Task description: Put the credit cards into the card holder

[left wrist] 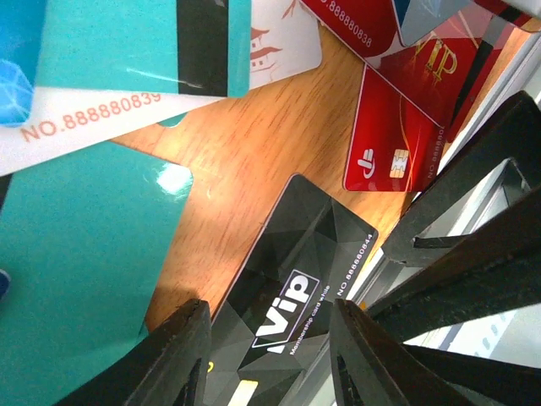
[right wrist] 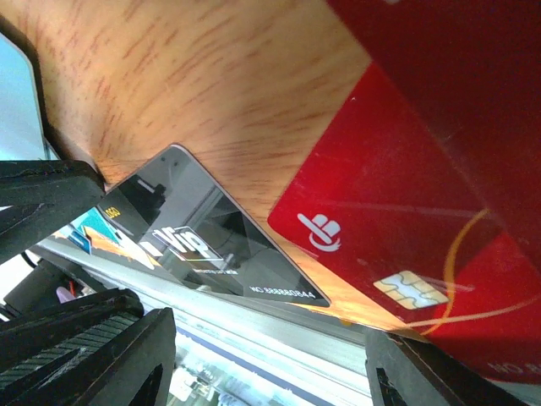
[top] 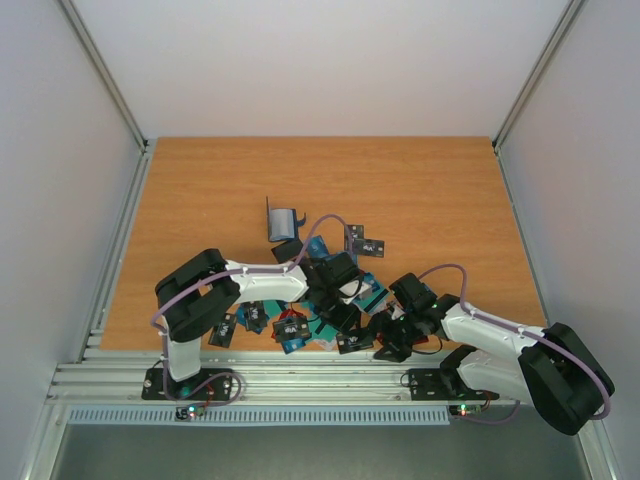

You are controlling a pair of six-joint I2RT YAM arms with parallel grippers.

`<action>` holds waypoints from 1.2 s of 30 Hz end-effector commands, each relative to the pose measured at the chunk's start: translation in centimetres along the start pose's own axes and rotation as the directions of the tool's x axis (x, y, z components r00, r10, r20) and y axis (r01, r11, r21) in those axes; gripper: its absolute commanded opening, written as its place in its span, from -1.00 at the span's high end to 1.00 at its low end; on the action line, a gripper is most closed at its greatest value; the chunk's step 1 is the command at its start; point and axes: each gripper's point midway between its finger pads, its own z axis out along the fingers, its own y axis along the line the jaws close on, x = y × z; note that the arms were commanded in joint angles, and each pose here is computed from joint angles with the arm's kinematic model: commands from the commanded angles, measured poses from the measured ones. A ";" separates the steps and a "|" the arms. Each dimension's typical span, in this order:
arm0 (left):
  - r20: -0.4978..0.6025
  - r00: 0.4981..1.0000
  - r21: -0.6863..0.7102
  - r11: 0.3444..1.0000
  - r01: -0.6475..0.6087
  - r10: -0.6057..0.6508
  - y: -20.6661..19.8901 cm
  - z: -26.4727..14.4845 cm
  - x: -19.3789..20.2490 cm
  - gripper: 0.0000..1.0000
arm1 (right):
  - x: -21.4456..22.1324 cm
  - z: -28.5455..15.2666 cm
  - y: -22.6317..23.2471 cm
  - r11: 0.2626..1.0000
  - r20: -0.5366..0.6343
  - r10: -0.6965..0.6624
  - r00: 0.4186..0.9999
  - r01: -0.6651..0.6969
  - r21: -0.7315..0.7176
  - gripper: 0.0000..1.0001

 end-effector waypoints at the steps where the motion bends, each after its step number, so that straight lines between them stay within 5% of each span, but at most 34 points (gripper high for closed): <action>1: -0.125 0.990 0.023 0.997 0.073 -0.070 -0.2 0.6 3.7 0.16 | -2.5 0.7 1.2 0.997 0.097 -0.017 0.995 0.024 -0.070 -0.23; 36: -0.258 0.954 0.191 0.960 0.203 -0.151 -3.3 0.7 4.2 0.22 | -3.2 1.8 1.8 0.994 0.095 -0.010 0.995 0.020 -0.107 -0.16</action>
